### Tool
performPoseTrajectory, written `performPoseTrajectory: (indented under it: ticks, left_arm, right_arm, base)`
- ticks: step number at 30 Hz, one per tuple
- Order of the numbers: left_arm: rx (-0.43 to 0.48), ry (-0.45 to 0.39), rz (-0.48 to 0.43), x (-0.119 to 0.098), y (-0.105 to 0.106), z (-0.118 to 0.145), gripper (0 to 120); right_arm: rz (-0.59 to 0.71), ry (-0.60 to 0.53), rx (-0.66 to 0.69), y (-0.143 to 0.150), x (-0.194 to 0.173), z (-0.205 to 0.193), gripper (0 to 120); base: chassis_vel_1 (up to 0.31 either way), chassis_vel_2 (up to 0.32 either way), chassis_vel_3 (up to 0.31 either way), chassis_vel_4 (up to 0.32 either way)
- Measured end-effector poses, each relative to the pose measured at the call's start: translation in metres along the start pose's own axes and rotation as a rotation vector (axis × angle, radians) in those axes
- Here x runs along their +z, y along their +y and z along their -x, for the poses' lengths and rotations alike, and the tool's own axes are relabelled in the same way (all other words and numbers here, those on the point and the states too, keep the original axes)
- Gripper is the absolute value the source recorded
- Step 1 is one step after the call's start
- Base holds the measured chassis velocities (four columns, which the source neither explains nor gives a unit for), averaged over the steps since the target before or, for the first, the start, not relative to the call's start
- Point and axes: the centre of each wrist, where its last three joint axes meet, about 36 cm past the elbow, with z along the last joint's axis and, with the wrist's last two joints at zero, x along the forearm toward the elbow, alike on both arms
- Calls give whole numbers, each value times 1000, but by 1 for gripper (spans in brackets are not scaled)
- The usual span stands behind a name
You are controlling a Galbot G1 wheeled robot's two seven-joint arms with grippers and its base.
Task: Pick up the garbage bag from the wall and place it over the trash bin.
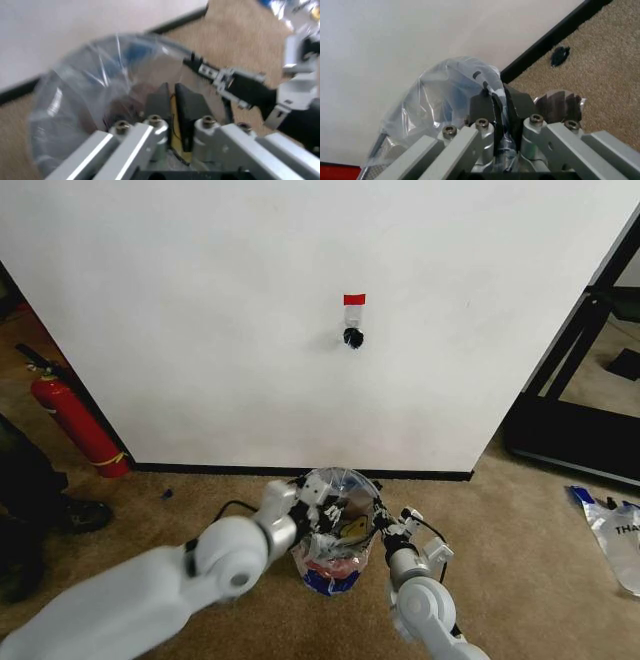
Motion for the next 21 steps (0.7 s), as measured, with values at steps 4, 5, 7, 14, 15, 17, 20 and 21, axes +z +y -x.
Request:
performPoseTrajectory:
  ticks: [4, 5, 7, 14, 15, 17, 20, 21]
  left_arm:
    - [-27, 74, -4, -7, 2, 21, 0]
    - [-39, 95, 2, -7, 3, 29, 0]
    - [-77, 134, 6, -6, 9, 49, 0]
    - [-144, 232, 28, 5, 18, 93, 0]
    - [-154, 243, 30, 7, 19, 98, 0]
    - [-167, 257, 33, 12, 18, 107, 0]
    - [-170, 266, 30, 16, 16, 114, 0]
    - [-173, 276, 25, 19, 15, 121, 0]
  right_arm:
    - [-3, 2, -1, -1, 1, 0, 1]
    - [-4, 2, -2, -1, 1, 0, 1]
    - [-9, 1, -7, -1, 1, 0, 1]
    - [-20, -9, -20, -2, 1, 0, 1]
    - [-20, -10, -21, -2, 2, 0, 1]
    - [-21, -9, -21, -3, 2, -1, 1]
    - [-24, -10, -23, -3, 2, -1, 1]
    - [-26, -10, -24, -4, 2, -1, 1]
  base:
    - [0, 0, 0, 0]
    - [0, 0, 0, 0]
    - [0, 0, 0, 0]
    - [0, 0, 0, 0]
    - [0, 0, 0, 0]
    - [0, 0, 0, 0]
    - [0, 0, 0, 0]
    - [0, 0, 0, 0]
